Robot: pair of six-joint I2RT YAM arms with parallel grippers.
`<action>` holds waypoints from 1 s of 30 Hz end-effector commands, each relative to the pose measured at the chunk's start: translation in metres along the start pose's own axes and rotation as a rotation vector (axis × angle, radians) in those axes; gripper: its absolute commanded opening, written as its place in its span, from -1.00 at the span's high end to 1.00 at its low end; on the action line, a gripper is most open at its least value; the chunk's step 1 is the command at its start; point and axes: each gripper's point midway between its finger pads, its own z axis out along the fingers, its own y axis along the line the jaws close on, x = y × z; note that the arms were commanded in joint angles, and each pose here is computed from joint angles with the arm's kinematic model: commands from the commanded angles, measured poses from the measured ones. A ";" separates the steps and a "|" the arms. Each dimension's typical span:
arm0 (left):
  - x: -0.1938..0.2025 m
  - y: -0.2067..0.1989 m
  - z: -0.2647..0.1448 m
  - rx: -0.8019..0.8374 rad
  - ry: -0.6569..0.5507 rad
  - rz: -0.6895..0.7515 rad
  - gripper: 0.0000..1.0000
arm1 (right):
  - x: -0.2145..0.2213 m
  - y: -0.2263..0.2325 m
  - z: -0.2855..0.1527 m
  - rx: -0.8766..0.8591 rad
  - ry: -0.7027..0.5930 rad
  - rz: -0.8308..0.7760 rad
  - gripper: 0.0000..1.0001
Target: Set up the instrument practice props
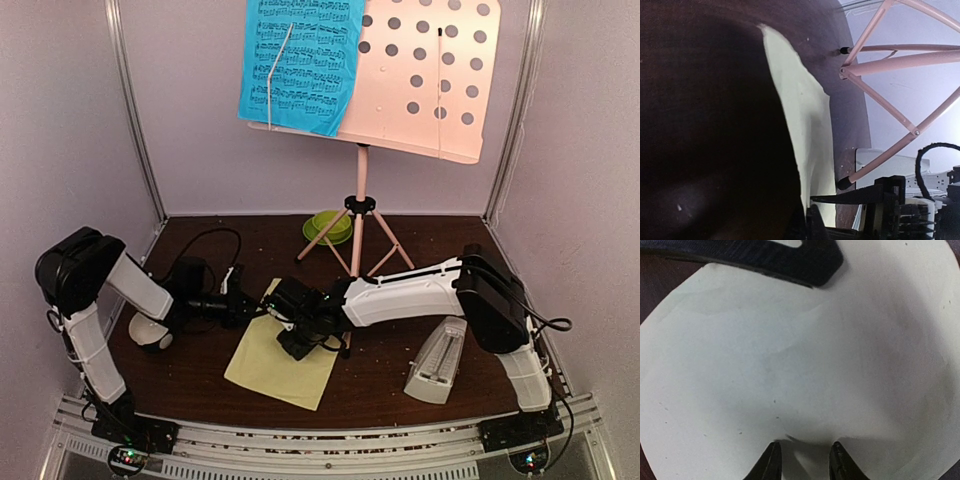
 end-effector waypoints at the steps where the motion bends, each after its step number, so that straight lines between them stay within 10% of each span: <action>1: -0.016 -0.028 -0.013 -0.035 -0.031 0.115 1.00 | -0.034 0.000 -0.041 0.001 -0.095 0.004 0.22; 17: -0.042 -0.149 -0.186 -0.646 -0.171 0.569 1.00 | -0.090 0.009 -0.208 -0.347 -0.378 0.450 -0.67; 30: 0.000 -0.166 -0.103 -0.606 -0.102 0.682 1.00 | -0.100 -0.019 -0.252 -0.536 -0.424 0.957 -1.00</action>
